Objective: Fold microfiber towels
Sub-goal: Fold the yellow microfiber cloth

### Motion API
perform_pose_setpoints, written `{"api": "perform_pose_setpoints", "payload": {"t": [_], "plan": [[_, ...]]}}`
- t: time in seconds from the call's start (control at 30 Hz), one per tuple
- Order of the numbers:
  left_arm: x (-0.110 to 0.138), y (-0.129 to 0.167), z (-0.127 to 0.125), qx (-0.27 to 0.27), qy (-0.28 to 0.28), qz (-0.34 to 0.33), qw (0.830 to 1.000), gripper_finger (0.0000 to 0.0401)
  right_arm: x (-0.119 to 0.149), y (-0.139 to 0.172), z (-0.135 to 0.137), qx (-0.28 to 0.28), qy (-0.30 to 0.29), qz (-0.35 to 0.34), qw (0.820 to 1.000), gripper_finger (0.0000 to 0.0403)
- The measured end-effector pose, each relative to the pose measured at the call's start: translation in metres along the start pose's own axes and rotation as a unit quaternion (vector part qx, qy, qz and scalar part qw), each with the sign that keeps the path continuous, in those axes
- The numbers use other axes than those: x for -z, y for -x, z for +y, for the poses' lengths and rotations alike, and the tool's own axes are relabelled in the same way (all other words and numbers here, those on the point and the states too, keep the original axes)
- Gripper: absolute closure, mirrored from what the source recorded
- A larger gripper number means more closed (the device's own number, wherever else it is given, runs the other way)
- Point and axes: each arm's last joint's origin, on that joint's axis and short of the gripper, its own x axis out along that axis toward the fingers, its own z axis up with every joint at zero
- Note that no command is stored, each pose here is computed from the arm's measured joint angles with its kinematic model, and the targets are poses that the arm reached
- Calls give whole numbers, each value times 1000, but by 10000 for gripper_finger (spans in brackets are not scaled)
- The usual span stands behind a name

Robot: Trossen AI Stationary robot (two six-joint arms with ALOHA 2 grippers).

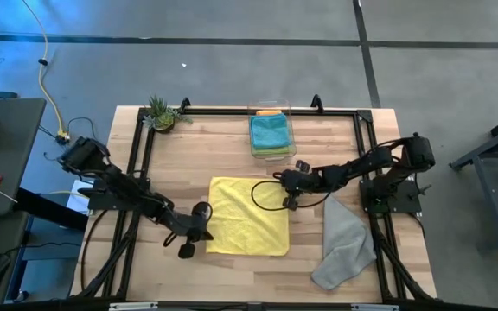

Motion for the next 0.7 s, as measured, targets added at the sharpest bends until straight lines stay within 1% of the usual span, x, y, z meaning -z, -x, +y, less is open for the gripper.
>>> {"api": "perform_pose_setpoints", "payload": {"t": [0.17, 0.43, 0.53, 0.63, 0.7], "plan": [[5, -1, -3, 1, 0, 11, 1000, 401, 1, 0, 0, 3, 2, 2, 1000, 403], [5, 0, -5, -5, -2, 5, 1000, 401, -2, 1, 0, 4, 15, 6, 1000, 403], [0, 1, -6, -5, 0, 0, 1000, 400, -5, 7, 2, 4, 30, 11, 999, 403], [-11, 4, -12, -3, -1, -13, 1000, 399, -15, 21, 5, 11, 39, -2, 999, 403], [-16, 6, -17, -10, -13, -5, 1000, 393, -17, 31, 6, 17, 45, 2, 999, 403]]}}
